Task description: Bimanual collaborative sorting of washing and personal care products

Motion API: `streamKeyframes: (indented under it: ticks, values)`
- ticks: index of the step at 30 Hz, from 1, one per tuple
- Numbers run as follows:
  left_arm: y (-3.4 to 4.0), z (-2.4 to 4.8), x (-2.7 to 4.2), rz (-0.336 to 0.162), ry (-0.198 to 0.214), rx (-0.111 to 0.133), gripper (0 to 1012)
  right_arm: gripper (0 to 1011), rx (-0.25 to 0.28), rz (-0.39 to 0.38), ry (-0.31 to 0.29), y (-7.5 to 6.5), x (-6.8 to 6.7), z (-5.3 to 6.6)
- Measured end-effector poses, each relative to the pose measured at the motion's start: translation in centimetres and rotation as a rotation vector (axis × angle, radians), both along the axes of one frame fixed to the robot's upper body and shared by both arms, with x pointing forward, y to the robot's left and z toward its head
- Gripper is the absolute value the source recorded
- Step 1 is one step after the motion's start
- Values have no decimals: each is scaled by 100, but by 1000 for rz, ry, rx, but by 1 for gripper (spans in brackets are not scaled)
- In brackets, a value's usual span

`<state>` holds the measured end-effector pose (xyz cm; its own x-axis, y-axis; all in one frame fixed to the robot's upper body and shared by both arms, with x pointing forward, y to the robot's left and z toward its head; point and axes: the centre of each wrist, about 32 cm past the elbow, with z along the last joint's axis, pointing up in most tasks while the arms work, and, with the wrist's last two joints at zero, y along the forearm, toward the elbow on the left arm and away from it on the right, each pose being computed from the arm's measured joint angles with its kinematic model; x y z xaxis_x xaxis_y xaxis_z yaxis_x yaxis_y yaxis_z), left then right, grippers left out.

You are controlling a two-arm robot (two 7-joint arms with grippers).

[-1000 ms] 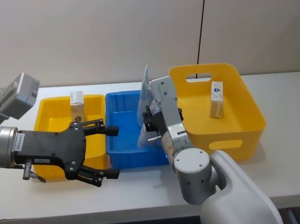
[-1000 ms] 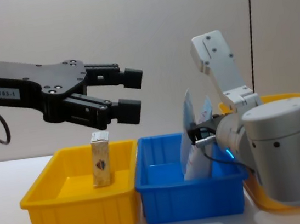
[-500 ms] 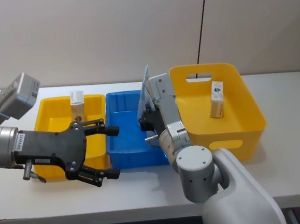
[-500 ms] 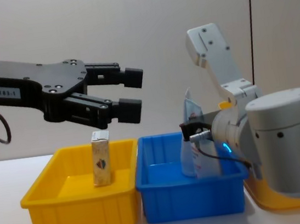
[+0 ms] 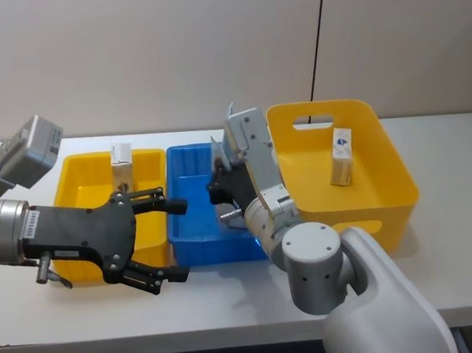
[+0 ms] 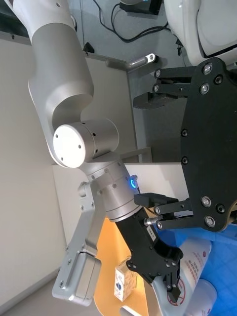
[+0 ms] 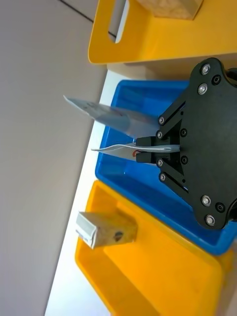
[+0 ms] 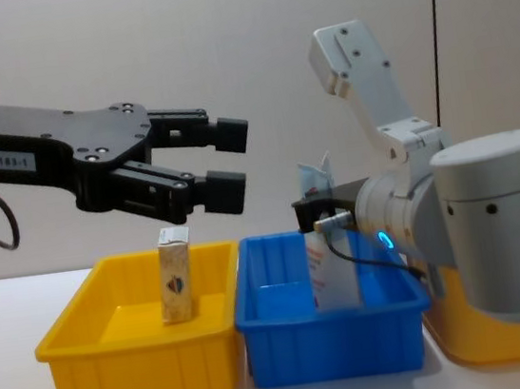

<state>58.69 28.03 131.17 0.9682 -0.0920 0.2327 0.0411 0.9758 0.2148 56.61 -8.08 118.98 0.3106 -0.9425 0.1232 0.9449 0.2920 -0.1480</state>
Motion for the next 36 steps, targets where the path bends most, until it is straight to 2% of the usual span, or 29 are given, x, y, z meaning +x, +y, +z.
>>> streamKeyframes:
  ticks: [5,10,19,23,36]
  values:
    - [0,0,0,0,0,0,1001,34,11,56,-1,-86,-21,46]
    - [0,0,0,0,0,0,1001,24,18,112,-15,-199,-17,145]
    - [0,0,0,0,0,0,1001,23,28,231,-58,-488,-11,402]
    - [0,0,0,0,0,0,1001,22,37,279,-91,-629,-18,564]
    - [0,0,0,0,0,0,1001,10,55,333,-176,-912,-39,914]
